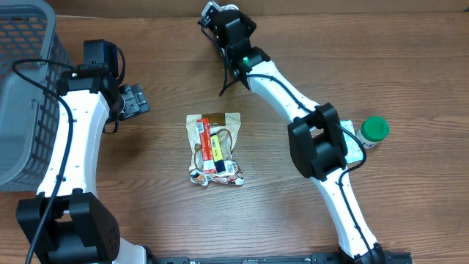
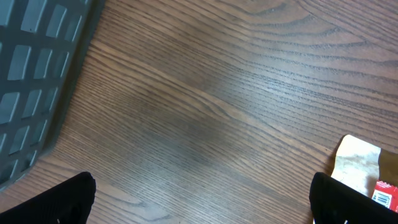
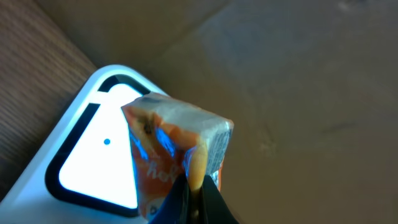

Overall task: Scan the item barcode
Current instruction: 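Carry the orange box right and set it beside the teal pack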

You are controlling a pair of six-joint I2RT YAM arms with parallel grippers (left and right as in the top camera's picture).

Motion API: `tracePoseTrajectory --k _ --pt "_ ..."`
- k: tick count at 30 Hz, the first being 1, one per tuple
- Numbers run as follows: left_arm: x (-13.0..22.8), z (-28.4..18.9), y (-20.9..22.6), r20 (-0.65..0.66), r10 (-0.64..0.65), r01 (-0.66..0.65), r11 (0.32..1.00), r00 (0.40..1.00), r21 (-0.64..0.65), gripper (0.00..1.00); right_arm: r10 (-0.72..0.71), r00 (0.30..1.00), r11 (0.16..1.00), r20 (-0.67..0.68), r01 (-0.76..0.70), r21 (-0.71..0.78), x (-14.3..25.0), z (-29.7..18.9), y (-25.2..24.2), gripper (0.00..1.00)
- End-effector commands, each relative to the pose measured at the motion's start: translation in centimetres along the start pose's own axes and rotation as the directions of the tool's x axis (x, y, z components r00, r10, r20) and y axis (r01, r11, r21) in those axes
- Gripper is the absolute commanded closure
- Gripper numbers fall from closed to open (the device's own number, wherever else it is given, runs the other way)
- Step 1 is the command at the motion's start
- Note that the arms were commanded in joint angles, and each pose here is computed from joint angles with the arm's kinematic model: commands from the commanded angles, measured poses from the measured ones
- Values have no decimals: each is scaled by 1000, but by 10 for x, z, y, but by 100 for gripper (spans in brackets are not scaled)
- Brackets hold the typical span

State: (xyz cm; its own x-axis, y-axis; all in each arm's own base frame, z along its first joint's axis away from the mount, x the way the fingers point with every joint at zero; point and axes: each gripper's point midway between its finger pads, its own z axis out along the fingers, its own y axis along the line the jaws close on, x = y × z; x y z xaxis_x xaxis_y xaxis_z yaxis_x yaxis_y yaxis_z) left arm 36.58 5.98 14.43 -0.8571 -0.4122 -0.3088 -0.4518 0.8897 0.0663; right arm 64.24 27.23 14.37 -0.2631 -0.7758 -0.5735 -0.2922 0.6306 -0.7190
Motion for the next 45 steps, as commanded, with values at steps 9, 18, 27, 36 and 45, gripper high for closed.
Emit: tracePoseTrajectory --k 9,18,27,36,45 --pt "-6 -8 0 29 16 -16 1000 999 4 0 458 879 886 -135 -463 -6 -12 -115 -96 96" --pt "-6 -8 0 29 16 -16 1000 999 4 1 459 572 839 -680 -530 121 127 -183 -58 96" --pt "-6 -8 0 29 16 -16 1000 999 4 0 365 244 791 -898 -590 161 202 -230 -43 96" --pt "-6 -8 0 29 16 -16 1000 999 4 0 338 60 703 -939 -680 209 237 -235 -34 96" --pt "-6 -8 0 29 16 -16 1000 999 4 0 269 -96 763 -959 -586 272 300 -258 -27 96"
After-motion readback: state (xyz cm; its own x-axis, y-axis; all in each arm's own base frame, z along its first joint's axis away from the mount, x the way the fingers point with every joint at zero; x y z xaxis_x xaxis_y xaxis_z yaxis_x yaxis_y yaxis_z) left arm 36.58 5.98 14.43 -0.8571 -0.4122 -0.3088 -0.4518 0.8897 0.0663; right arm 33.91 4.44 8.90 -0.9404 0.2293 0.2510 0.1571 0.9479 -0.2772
